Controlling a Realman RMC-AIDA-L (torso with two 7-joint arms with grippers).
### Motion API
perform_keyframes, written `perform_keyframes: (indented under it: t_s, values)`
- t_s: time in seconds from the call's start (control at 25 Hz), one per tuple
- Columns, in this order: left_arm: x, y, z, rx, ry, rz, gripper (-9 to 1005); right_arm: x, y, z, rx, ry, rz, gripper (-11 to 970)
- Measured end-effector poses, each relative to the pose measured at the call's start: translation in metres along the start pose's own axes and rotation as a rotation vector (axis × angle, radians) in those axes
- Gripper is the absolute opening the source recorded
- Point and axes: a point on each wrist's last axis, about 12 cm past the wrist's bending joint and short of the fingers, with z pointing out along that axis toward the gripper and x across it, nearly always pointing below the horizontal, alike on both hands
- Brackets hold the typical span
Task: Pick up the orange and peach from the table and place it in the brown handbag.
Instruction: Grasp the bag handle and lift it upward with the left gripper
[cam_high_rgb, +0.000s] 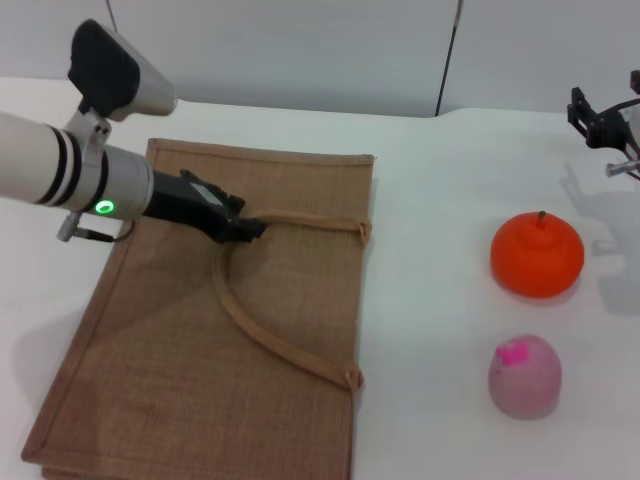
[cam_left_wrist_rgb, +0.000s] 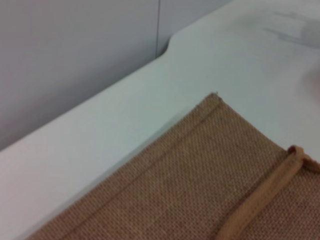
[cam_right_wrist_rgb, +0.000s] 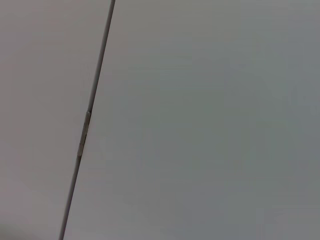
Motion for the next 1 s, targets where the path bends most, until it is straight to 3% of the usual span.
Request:
perform_keyframes:
  t_s: [1.0]
  values:
    - [0.0059,-0.0047,0.0114,0.001,0.027,-0.003,459,-0.0003,0.0003,0.0001,-0.001,-0.001,0.002,757]
